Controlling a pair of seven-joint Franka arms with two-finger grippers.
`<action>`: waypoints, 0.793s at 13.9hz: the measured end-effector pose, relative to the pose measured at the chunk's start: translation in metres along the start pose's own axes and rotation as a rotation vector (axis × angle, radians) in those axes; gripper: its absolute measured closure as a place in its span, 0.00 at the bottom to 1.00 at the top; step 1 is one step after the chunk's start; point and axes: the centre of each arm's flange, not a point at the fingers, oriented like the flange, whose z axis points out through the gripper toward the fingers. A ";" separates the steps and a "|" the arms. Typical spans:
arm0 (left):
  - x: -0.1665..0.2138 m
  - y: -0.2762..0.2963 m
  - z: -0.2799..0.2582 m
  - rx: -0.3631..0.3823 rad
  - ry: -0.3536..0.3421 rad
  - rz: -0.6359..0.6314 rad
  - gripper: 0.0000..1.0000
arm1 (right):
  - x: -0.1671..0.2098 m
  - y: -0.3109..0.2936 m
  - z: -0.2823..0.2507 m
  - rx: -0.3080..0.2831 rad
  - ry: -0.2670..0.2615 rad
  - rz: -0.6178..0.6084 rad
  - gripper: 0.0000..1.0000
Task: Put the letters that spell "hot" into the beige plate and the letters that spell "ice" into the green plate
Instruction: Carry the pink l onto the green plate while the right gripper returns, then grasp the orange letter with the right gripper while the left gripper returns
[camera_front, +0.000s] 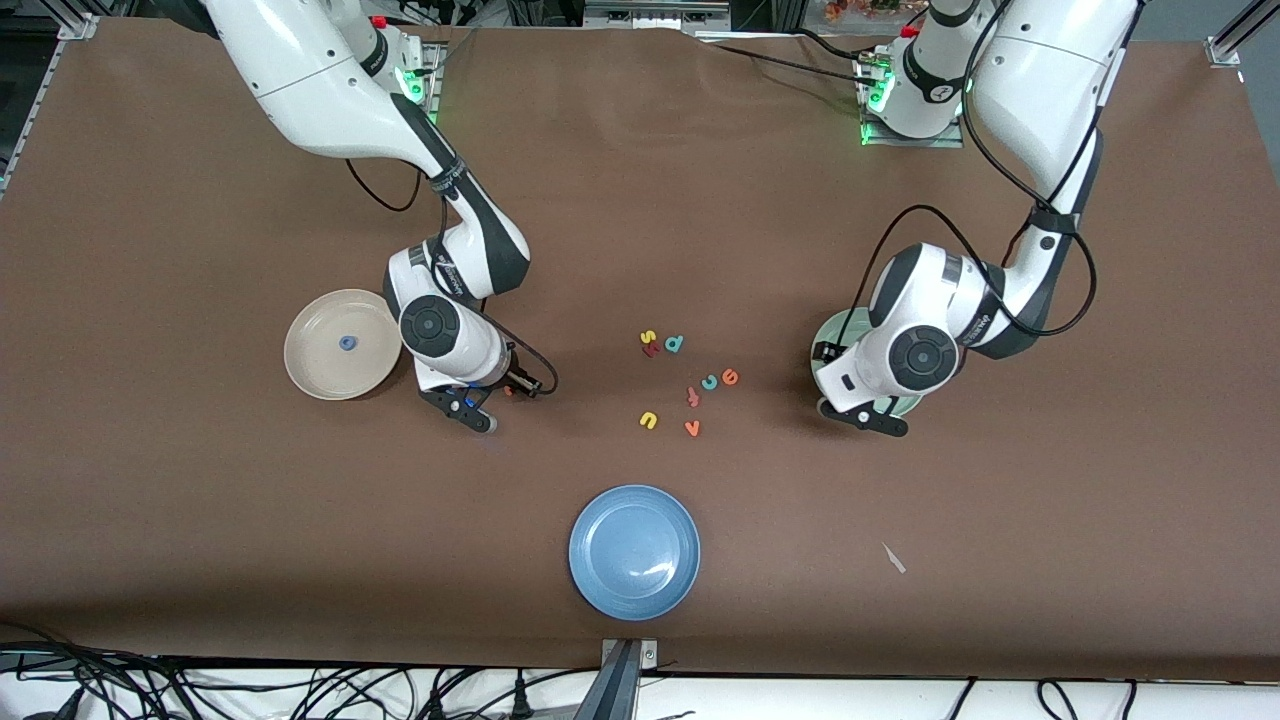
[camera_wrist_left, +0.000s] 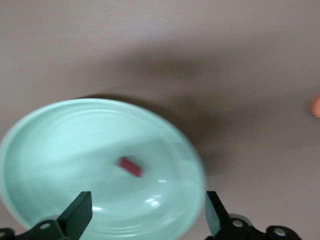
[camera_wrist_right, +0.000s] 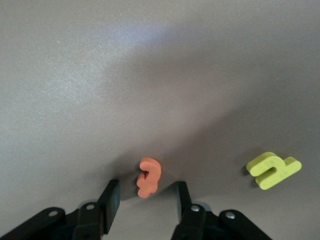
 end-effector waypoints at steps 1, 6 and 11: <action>-0.001 0.013 -0.001 -0.014 0.001 -0.005 0.00 | 0.000 0.000 0.000 0.000 0.001 0.000 0.52; -0.003 0.098 0.000 -0.014 0.090 0.090 0.00 | 0.001 0.000 -0.002 0.001 0.003 0.000 0.83; 0.009 0.121 0.024 -0.031 0.175 0.115 0.16 | 0.004 -0.004 -0.009 0.008 0.008 -0.006 0.83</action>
